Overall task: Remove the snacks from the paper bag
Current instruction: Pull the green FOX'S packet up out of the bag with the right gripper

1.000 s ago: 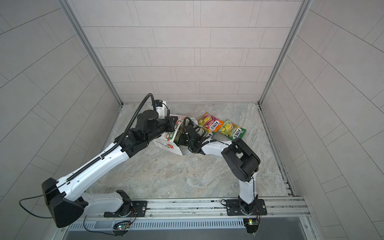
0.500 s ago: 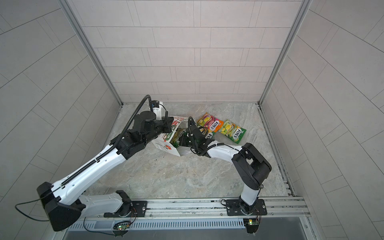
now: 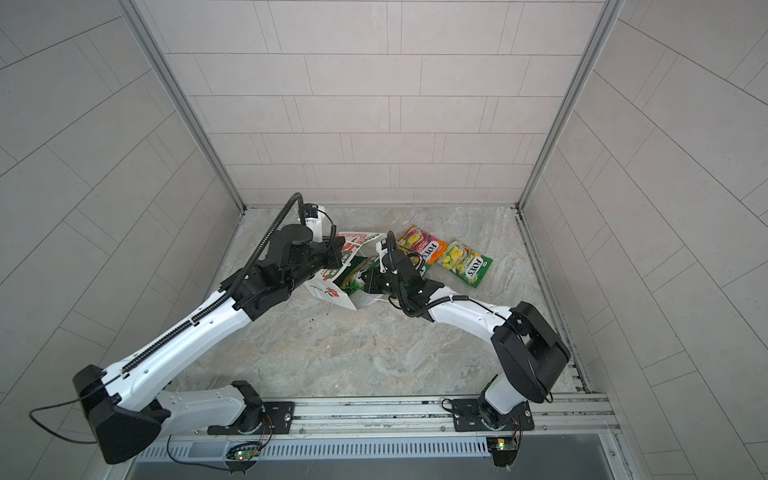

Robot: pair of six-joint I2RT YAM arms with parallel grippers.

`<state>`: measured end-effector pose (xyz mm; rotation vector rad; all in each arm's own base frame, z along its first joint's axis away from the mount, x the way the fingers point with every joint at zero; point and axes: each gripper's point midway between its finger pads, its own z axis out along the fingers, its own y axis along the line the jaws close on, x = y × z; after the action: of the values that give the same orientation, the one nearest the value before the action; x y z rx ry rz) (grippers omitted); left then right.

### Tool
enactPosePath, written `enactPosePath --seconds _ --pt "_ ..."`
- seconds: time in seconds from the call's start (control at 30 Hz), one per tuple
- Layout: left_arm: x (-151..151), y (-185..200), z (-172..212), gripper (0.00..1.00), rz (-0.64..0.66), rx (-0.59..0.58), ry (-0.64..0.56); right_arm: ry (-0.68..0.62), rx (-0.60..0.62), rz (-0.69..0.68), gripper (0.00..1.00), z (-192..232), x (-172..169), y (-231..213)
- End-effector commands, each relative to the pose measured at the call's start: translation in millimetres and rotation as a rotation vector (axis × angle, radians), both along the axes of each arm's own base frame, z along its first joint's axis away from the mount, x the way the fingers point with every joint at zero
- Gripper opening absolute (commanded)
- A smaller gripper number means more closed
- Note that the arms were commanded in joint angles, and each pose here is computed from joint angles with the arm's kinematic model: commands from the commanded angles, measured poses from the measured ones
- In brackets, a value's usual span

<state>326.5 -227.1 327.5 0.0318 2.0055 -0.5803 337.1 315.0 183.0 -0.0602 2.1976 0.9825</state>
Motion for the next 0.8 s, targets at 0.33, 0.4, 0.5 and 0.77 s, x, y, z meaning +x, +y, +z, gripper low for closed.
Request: enactPosePath --seconds 0.33,0.4,0.5,0.77 --pt "-3 -1 0 0.0 -0.016 0.006 -0.007 -0.137 0.03 0.041 0.0 55 -14 -13" --pt "-3 -1 -1 0.0 -0.018 0.006 -0.004 -0.151 0.033 0.044 0.0 63 -16 -15" --pt "-3 -2 -1 0.0 -0.022 0.007 -0.004 -0.178 0.034 0.044 0.0 76 -20 -20" --pt "-3 -4 -3 0.0 -0.029 0.006 0.0 -0.261 0.045 0.035 0.0 116 -33 -38"
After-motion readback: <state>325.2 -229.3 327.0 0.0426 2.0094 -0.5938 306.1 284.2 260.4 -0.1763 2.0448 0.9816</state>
